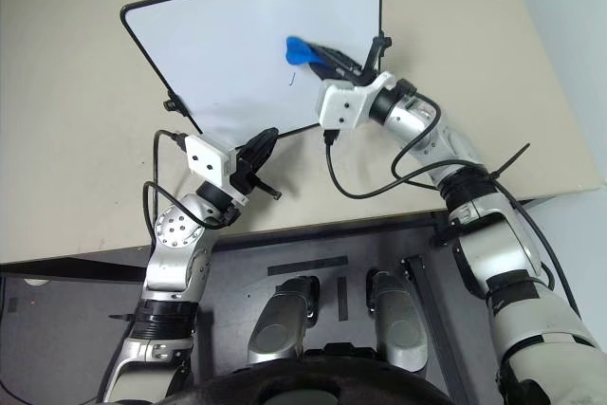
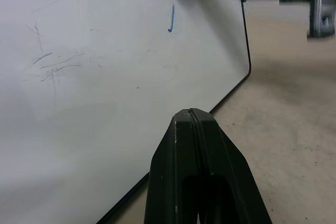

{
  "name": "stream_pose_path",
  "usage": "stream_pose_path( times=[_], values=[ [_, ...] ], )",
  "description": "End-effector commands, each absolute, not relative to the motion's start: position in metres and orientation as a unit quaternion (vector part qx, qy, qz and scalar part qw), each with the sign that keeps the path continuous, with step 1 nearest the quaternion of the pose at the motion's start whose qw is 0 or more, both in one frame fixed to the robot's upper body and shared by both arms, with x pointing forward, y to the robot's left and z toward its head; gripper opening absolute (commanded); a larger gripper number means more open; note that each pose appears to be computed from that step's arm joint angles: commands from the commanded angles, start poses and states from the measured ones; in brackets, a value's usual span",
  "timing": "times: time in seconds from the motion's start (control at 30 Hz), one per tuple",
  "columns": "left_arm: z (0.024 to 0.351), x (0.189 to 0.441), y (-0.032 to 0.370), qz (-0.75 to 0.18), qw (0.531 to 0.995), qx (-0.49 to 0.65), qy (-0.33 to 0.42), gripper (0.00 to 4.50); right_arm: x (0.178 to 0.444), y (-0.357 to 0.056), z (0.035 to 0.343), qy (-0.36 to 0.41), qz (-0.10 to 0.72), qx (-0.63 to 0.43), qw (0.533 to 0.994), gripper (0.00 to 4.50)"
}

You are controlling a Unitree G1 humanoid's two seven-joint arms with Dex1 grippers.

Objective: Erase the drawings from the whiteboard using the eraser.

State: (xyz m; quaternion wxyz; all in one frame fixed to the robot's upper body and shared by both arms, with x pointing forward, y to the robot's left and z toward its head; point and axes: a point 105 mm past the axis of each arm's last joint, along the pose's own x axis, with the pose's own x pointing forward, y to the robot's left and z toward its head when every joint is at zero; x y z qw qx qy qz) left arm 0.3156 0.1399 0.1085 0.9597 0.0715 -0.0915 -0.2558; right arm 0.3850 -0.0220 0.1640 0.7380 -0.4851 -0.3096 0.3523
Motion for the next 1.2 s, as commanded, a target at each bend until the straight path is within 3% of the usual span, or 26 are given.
stream_pose_path(
  times=[0.03,0.23,0.43,0.53,0.83,1.2],
  values=[
    [0.118,0.315,0.138,-0.256,0.957,0.074,-0.112,0.00,0.381,-0.019,0.150,-0.293,0.374,-0.494,0.728,0.35],
    [0.118,0.316,0.138,-0.255,0.958,0.075,-0.112,0.00,0.382,-0.020,0.149,-0.289,0.375,-0.495,0.729,0.35],
    [0.118,0.315,0.138,-0.256,0.957,0.075,-0.112,0.00,0.382,-0.019,0.195,-0.362,0.322,-0.468,0.740,0.35],
    [0.117,0.315,0.138,-0.256,0.957,0.075,-0.111,0.00,0.380,-0.015,0.203,-0.374,0.319,-0.462,0.738,0.35],
    [0.117,0.315,0.138,-0.255,0.958,0.074,-0.111,0.00,0.379,-0.009,0.146,-0.295,0.376,-0.500,0.722,0.35],
    [0.117,0.313,0.138,-0.254,0.958,0.074,-0.111,0.00,0.377,-0.018,0.126,-0.257,0.397,-0.508,0.719,0.35]
  ],
)
